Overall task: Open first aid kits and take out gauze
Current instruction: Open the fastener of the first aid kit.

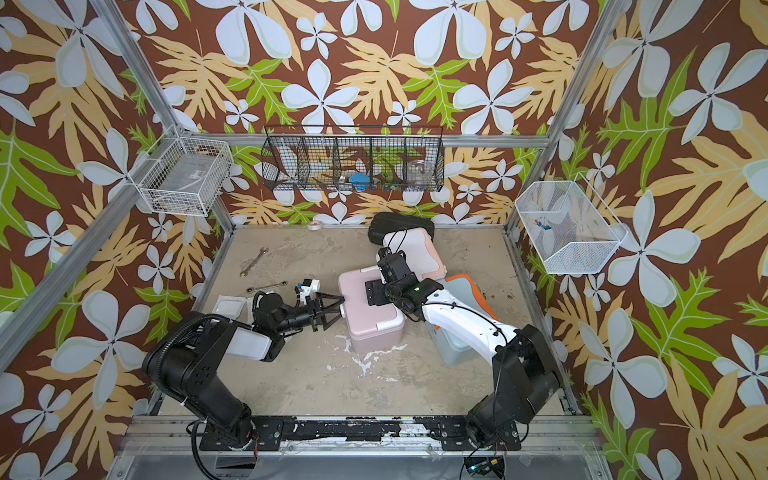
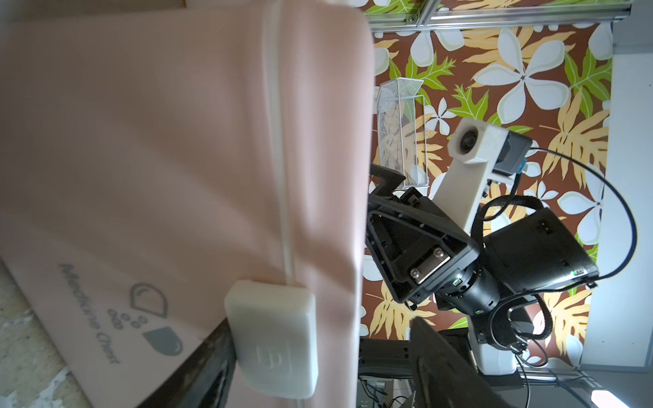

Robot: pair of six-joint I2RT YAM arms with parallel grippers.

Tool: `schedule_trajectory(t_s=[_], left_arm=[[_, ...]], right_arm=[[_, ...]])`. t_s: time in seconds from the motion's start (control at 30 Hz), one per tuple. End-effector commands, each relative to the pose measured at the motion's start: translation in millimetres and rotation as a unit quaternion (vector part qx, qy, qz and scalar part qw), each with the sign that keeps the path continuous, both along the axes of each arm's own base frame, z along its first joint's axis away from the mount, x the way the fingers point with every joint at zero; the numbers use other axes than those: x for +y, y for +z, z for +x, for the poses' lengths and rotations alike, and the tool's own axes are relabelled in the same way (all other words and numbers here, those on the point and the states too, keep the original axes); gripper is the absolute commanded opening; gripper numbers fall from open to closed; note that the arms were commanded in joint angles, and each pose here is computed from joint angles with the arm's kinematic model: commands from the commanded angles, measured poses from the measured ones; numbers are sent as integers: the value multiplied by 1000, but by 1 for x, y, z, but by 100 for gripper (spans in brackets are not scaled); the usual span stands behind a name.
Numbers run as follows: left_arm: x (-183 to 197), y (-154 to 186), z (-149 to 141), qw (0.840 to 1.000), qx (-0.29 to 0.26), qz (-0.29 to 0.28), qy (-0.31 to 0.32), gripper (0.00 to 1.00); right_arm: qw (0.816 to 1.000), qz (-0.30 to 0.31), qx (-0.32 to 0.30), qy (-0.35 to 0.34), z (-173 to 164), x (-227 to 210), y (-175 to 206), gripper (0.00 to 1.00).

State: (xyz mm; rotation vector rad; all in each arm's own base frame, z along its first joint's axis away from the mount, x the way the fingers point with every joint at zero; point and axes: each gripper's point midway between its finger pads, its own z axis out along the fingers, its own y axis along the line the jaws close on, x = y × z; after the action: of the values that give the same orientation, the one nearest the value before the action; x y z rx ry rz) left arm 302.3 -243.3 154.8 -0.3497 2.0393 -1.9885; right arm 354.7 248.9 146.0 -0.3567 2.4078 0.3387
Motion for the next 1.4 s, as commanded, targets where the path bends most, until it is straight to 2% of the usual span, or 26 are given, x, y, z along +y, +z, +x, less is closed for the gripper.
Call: schedule_trajectory(t_s=[0.0,0.23,0.5,0.67,0.73,0.83,0.97,1.1,1.2,1.37], left_arm=[[-2,60,-18,991,-113,-67,-34,74],[14,63,-17,991,-119,-66,-8,74],[22,72,-15,990,-131,-41,10,74],[27,56,-9,993,-112,19,34,76],[32,33,1,991,-83,87,54,77],[48,7,12,973,-56,208,86,80],[58,0,17,945,-46,311,97,80],[51,-6,14,902,-52,421,82,84],[46,-10,9,879,-55,469,73,85],[40,-21,1,857,-51,511,51,85]], right_arm=[[970,-166,179,19,-77,-60,-78,83],[962,-207,179,1,-80,-78,-85,82],[960,-215,180,0,-81,-80,-87,82],[963,-203,177,1,-80,-76,-83,82],[965,-196,176,4,-79,-73,-80,82],[968,-187,170,4,-77,-70,-75,81],[970,-177,168,5,-77,-67,-72,82],[972,-168,165,7,-76,-64,-70,82],[972,-165,165,9,-77,-63,-70,82],[973,-161,163,12,-76,-61,-70,82]])
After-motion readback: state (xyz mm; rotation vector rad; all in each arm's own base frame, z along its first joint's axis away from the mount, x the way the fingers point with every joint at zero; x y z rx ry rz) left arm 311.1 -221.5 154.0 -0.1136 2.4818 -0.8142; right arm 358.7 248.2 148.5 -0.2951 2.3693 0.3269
